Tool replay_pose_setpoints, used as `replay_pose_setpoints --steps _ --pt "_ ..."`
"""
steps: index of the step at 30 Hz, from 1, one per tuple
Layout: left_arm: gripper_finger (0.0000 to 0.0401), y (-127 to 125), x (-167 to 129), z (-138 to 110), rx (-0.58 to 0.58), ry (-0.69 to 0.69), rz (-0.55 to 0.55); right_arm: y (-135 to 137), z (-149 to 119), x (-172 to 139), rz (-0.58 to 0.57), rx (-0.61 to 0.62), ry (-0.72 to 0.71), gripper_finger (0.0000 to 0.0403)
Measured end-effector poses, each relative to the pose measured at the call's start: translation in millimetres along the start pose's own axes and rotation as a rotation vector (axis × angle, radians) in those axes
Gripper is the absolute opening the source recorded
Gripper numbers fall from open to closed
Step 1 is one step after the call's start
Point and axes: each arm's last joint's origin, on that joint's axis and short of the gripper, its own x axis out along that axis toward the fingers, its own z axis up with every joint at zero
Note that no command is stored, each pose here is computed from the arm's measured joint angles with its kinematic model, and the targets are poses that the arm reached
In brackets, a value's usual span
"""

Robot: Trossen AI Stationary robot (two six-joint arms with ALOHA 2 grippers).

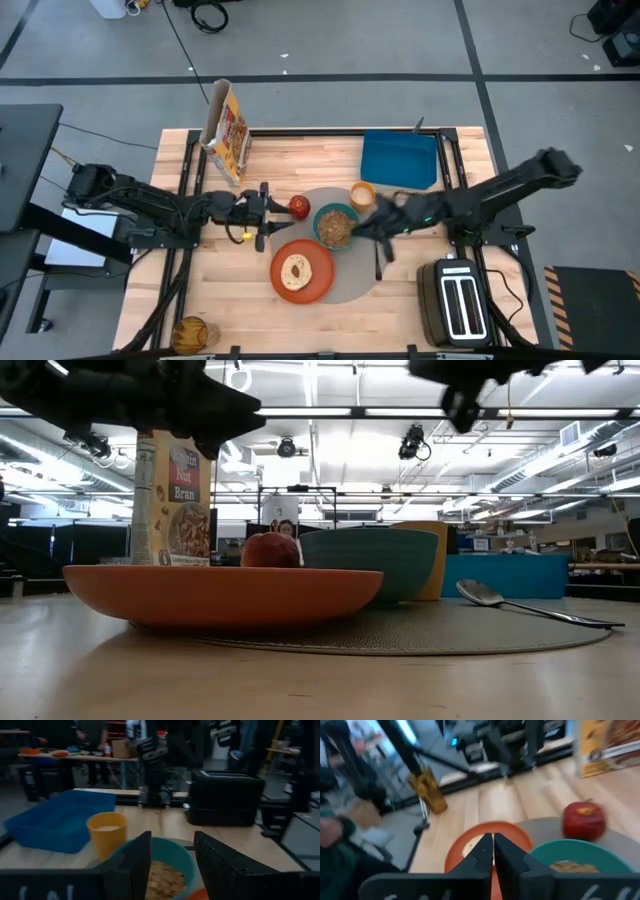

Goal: Arrange a breakfast setting
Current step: Return to Home Position

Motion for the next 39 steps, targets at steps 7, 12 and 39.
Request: replay_pose_setpoints --steps 7,12,39 --pt "0.0157 23.2 1.0 3.3 -0.016 -0.027 0.099 -10.0 -4.1 -50.6 0.054 0.068 -0.127 0.0028" --pt "0.0157 39.8 0.3 4.4 -0.016 -0.034 0.173 -34.0 -22.1 -67.4 0.045 -0.076 -0.157 0.0027" --pt "0.0157 52.4 -32.0 31.6 0.061 -0.076 0.256 -71.5 -74.6 -135.3 0.046 -0.305 -0.456 0.0029"
